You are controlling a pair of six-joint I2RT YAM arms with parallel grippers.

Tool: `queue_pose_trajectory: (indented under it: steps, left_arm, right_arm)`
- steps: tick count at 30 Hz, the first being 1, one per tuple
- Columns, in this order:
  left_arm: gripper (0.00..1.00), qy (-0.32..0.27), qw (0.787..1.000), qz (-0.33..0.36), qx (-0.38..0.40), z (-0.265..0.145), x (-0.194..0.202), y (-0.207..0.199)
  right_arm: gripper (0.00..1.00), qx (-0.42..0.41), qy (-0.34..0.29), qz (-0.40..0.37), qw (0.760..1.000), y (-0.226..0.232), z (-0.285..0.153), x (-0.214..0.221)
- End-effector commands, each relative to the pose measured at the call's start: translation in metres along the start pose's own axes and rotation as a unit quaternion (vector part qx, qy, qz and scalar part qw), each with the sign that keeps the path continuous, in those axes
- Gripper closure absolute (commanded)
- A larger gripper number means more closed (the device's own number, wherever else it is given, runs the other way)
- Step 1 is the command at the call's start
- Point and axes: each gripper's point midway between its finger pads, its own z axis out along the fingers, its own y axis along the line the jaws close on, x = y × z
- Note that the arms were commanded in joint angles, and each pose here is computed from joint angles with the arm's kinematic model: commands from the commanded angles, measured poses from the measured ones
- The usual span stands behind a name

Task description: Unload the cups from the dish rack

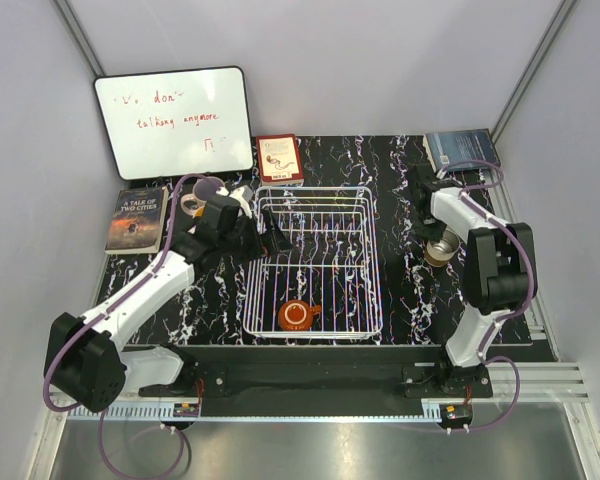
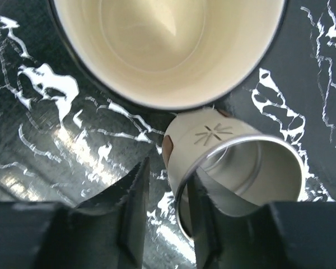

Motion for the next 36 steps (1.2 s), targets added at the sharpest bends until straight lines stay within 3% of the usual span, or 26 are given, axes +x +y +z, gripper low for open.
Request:
queue_pose_trajectory:
  steps: [1,6,12,19,21,25,29,36]
  left_arm:
    - [0.02,-0.032,0.999,0.027,0.028,-0.01,-0.018,-0.019]
    - [0.01,-0.037,0.998,0.03,0.03,-0.013,-0.019,-0.02]
    - [0.01,-0.054,0.998,0.036,0.007,-0.019,-0.025,-0.015]
    - [0.01,-0.044,0.982,0.131,-0.129,-0.027,0.001,0.003]
    - [0.01,-0.039,0.972,0.145,-0.179,-0.031,0.011,0.017]
    - [0.01,-0.039,0.973,0.156,-0.167,-0.034,0.04,0.011]
    - [0.01,0.011,0.973,0.164,-0.161,-0.03,0.062,0.009]
    - [0.01,0.057,0.951,0.271,-0.14,-0.02,0.091,-0.011]
  right_arm:
    - [0.57,-0.04,-0.029,0.037,0.998,-0.003,-0.032,-0.015]
    - [0.42,-0.07,-0.044,0.048,0.995,-0.002,-0.058,-0.018]
    - [0.2,-0.142,-0.097,0.049,0.984,0.011,-0.121,-0.028]
    - [0.0,-0.267,-0.131,0.037,0.954,0.028,-0.201,-0.014]
    - [0.0,-0.294,-0.129,0.022,0.947,0.035,-0.215,-0.001]
    - [0.01,-0.345,-0.118,0.007,0.931,0.04,-0.235,0.026]
    - [0.03,-0.375,-0.108,-0.017,0.921,0.046,-0.248,0.049]
    - [0.04,-0.406,-0.102,-0.051,0.907,0.052,-0.258,0.075]
